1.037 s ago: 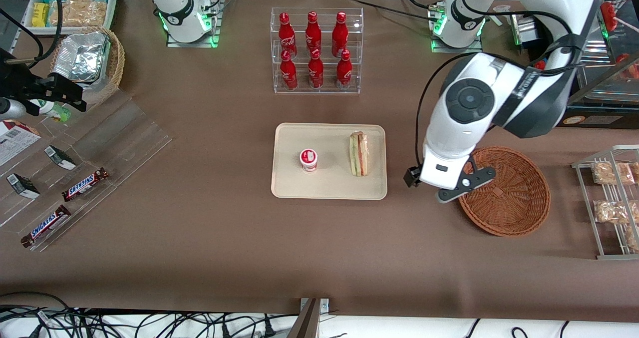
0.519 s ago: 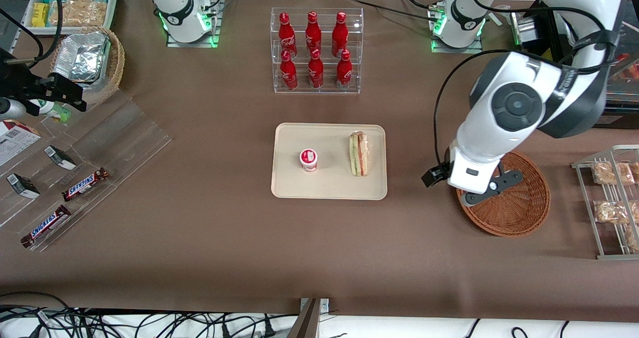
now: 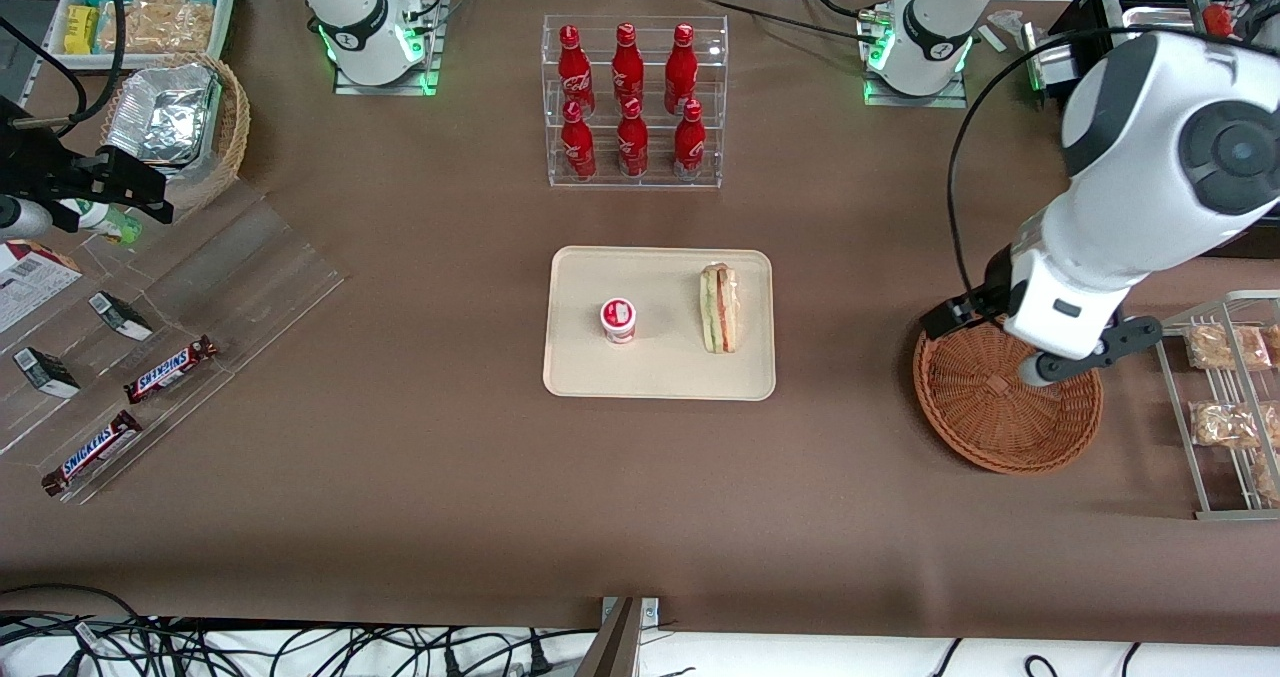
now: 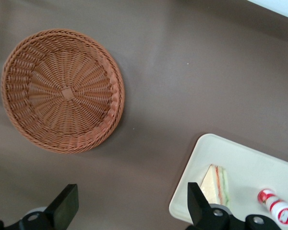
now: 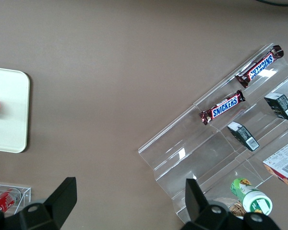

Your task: Place sandwich from basket to tray

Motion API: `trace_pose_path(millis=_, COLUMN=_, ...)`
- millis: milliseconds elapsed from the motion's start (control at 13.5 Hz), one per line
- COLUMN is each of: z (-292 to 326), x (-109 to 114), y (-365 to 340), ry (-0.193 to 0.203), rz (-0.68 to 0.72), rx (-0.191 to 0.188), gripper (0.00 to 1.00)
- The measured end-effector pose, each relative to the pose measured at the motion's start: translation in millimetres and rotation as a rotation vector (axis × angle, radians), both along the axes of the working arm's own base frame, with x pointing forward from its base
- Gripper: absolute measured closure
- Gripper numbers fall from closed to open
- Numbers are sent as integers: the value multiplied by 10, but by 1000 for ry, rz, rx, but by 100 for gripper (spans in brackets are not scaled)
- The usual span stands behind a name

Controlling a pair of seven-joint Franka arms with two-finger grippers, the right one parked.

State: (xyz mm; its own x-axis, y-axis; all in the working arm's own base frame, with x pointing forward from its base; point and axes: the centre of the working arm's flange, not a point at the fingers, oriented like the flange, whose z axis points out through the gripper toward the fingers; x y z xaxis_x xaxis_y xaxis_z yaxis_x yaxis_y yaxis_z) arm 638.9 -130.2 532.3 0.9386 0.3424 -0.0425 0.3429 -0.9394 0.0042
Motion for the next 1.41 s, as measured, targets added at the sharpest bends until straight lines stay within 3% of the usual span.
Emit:
trace_pose_path(millis=296, z=308, x=-181, y=454, ry=22, rz=-114, rx=9, gripper=0)
trace_pose_path(millis=889, z=563, x=-568, y=753, ry=16, rz=-369, rx=13, gripper=0)
trace_pose_path(millis=1185, z=664, x=-686, y=775, ry=5, rz=-401, rx=19, gripper=0)
trace_pose_path(millis=1407, z=714, x=-723, y=711, ry=-6, rz=-406, rx=-10, gripper=0)
